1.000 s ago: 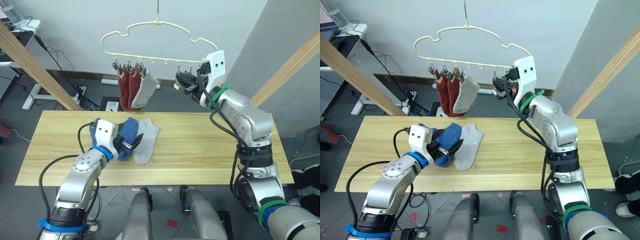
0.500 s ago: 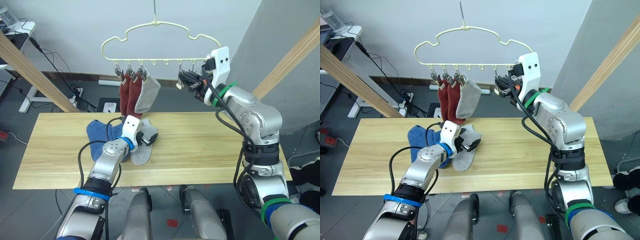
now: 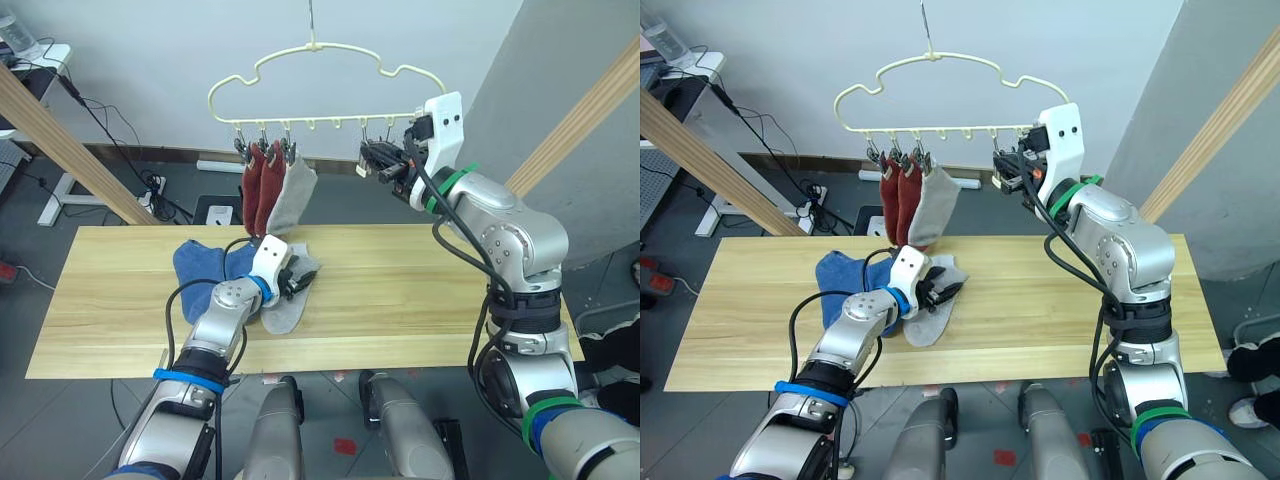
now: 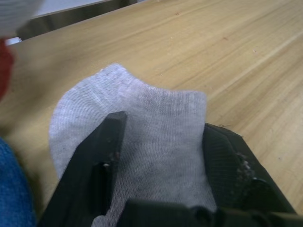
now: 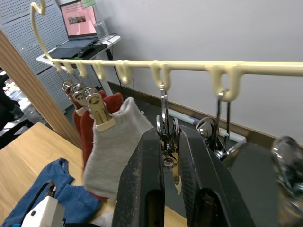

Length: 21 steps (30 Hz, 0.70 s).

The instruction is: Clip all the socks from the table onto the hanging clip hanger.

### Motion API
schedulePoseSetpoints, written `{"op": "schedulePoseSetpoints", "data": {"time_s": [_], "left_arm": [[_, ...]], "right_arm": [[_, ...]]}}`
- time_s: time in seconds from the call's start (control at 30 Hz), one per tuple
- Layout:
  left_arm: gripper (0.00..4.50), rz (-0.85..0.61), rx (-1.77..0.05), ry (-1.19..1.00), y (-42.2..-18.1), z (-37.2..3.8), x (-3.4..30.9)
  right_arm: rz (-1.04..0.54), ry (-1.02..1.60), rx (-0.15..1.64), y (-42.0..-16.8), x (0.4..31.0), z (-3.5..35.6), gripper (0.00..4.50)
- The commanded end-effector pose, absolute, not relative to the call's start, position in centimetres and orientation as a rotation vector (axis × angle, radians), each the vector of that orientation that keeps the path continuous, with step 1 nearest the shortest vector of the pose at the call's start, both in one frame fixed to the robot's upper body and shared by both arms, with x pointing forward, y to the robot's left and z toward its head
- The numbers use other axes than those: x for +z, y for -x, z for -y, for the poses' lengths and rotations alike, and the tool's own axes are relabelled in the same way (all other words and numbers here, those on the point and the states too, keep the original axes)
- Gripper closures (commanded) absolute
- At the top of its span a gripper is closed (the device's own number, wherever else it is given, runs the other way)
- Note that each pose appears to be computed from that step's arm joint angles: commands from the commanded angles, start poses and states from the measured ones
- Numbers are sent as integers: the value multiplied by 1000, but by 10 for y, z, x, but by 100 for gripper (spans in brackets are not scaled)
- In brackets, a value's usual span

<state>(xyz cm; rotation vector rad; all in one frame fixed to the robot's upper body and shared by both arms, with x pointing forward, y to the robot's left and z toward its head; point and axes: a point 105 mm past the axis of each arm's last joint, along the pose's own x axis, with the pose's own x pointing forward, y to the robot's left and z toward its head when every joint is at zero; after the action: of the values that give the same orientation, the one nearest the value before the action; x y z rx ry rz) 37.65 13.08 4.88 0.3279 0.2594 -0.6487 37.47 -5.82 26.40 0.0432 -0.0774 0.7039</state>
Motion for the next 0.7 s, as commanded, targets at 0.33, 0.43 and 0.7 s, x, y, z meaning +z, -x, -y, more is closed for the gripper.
{"op": "schedulePoseSetpoints", "data": {"time_s": [0.33,0.43,0.7], "left_arm": [[427,-144,-668,-248,-359,-120,65],[444,-99,-679,-225,-355,-118,74],[444,108,-798,-162,-334,-108,121]], "right_arm": [[103,-40,707,-371,270,61,415],[102,-43,708,-373,270,60,415],[45,-127,701,-379,266,65,415]]}}
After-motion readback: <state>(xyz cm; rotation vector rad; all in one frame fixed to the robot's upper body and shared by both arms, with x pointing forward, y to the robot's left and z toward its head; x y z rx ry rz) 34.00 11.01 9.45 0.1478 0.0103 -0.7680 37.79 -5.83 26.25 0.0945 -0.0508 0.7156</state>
